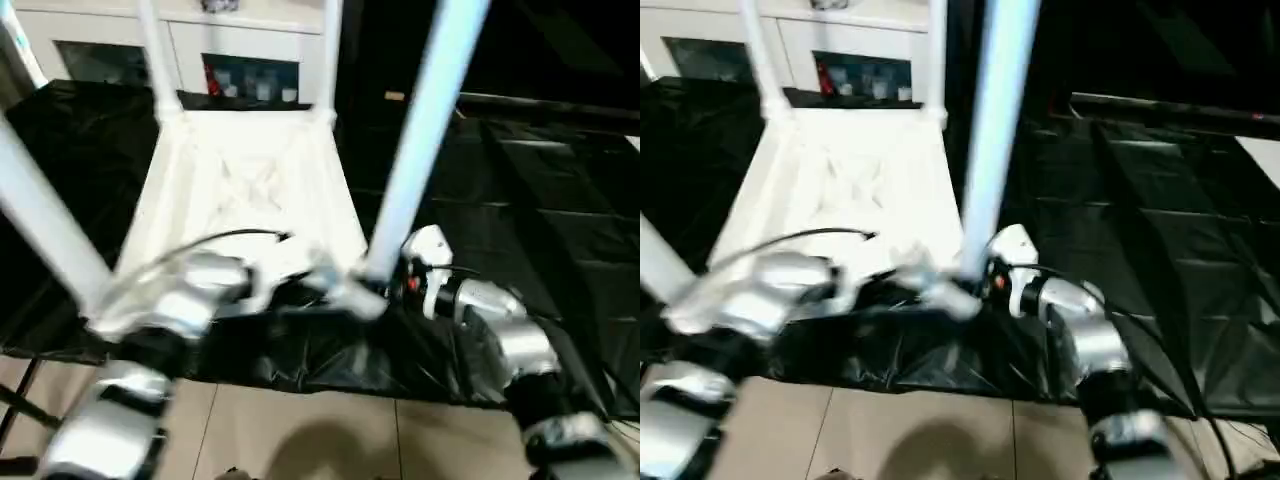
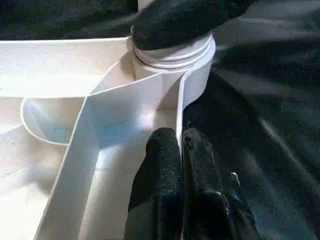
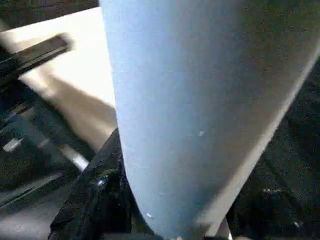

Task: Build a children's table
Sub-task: Rotate leg to tighten, then rotate table base

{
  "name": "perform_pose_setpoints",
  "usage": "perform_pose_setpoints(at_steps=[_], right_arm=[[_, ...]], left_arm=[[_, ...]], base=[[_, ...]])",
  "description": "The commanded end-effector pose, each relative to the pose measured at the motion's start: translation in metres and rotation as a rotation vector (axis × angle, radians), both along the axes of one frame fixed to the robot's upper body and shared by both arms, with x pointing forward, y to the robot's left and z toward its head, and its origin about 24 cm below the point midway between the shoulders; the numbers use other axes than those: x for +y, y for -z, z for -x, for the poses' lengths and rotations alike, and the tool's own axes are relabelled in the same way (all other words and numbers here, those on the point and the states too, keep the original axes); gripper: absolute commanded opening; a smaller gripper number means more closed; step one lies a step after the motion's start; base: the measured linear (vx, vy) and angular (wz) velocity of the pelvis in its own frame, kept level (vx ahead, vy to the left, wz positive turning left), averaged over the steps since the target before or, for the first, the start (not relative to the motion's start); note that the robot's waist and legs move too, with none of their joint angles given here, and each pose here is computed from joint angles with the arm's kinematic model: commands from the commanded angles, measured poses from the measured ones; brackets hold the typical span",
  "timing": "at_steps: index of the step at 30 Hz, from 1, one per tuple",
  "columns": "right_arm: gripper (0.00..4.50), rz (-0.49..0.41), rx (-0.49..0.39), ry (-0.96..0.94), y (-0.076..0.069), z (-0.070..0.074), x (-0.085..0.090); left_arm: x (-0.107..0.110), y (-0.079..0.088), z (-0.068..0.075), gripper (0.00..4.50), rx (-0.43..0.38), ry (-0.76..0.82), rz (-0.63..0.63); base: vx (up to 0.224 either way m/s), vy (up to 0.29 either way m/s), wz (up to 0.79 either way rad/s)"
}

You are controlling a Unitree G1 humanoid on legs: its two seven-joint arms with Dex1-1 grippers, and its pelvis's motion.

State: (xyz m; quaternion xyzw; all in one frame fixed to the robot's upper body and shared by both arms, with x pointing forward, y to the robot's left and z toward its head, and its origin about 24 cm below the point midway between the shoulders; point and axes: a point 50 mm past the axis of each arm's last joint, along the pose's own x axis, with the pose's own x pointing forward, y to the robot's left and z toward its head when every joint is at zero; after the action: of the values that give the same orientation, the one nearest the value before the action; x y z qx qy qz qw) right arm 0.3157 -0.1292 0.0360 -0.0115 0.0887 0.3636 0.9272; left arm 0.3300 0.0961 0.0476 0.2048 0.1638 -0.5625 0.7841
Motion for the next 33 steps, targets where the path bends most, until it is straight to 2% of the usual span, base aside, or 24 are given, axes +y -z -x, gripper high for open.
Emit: perform_pose_setpoints(at_steps=[1, 6, 7, 12, 15, 16, 19, 22, 26, 30, 31, 32, 33], right_arm=[[1.94, 0.018, 0.043, 0.120, 0.008, 0.004, 0.019], [1.94, -0.024, 0.036, 0.185, 0.003, 0.003, 0.028], [2.49, -0.037, 0.034, 0.187, 0.001, 0.003, 0.029], [2.83, -0.033, 0.025, 0.171, -0.001, 0.005, 0.022], [3.14, 0.002, 0.003, 0.161, -0.005, 0.005, 0.010], [3.14, 0.032, -0.015, 0.147, -0.007, 0.005, -0.004], [3.14, 0.047, -0.022, 0.133, -0.010, 0.005, -0.020], [3.14, 0.098, -0.035, -0.006, -0.020, 0.017, -0.058], [3.14, 0.133, 0.014, -0.113, -0.023, 0.030, -0.079], [3.14, 0.146, 0.054, -0.181, -0.024, 0.036, -0.085], [3.16, 0.127, 0.070, -0.227, -0.026, 0.039, -0.082], [3.16, 0.120, 0.072, -0.244, -0.027, 0.040, -0.081], [3.17, 0.104, 0.066, -0.285, -0.030, 0.040, -0.073]], left_arm=[[-0.018, -0.006, -0.008, 0.00, -0.065, -0.181, 0.063], [-0.028, -0.005, -0.004, 0.00, -0.073, -0.152, 0.078], [-0.026, -0.004, -0.004, 0.00, -0.079, -0.138, 0.070], [-0.016, -0.004, -0.003, 0.00, -0.103, -0.105, 0.053], [-0.010, -0.003, -0.001, 0.00, -0.111, -0.096, 0.036], [-0.006, -0.003, -0.001, 0.00, -0.103, -0.101, 0.040], [-0.003, -0.002, 0.000, 0.00, -0.108, -0.107, 0.040], [0.001, -0.001, 0.001, 0.00, -0.109, -0.120, 0.046], [0.002, 0.000, 0.003, 0.00, -0.109, -0.126, 0.063], [0.004, 0.000, 0.004, 0.00, -0.122, -0.139, 0.068], [0.004, -0.004, 0.005, 0.28, -0.105, -0.141, 0.118], [0.004, -0.007, 0.006, 0.28, -0.096, -0.137, 0.141], [0.005, -0.017, 0.010, 0.45, -0.047, -0.111, 0.215]], base=[[0.000, 0.000, 0.00], [0.000, 0.000, 0.00], [0.000, 0.000, 0.00], [0.000, 0.000, 0.00], [0.000, 0.000, 0.00], [0.000, 0.000, 0.00], [0.000, 0.000, 0.00], [0.000, 0.000, 0.00], [0.000, 0.000, 0.00], [0.000, 0.000, 0.00], [0.000, 0.000, 0.00], [0.000, 0.000, 0.00], [0.000, 0.000, 0.00]])
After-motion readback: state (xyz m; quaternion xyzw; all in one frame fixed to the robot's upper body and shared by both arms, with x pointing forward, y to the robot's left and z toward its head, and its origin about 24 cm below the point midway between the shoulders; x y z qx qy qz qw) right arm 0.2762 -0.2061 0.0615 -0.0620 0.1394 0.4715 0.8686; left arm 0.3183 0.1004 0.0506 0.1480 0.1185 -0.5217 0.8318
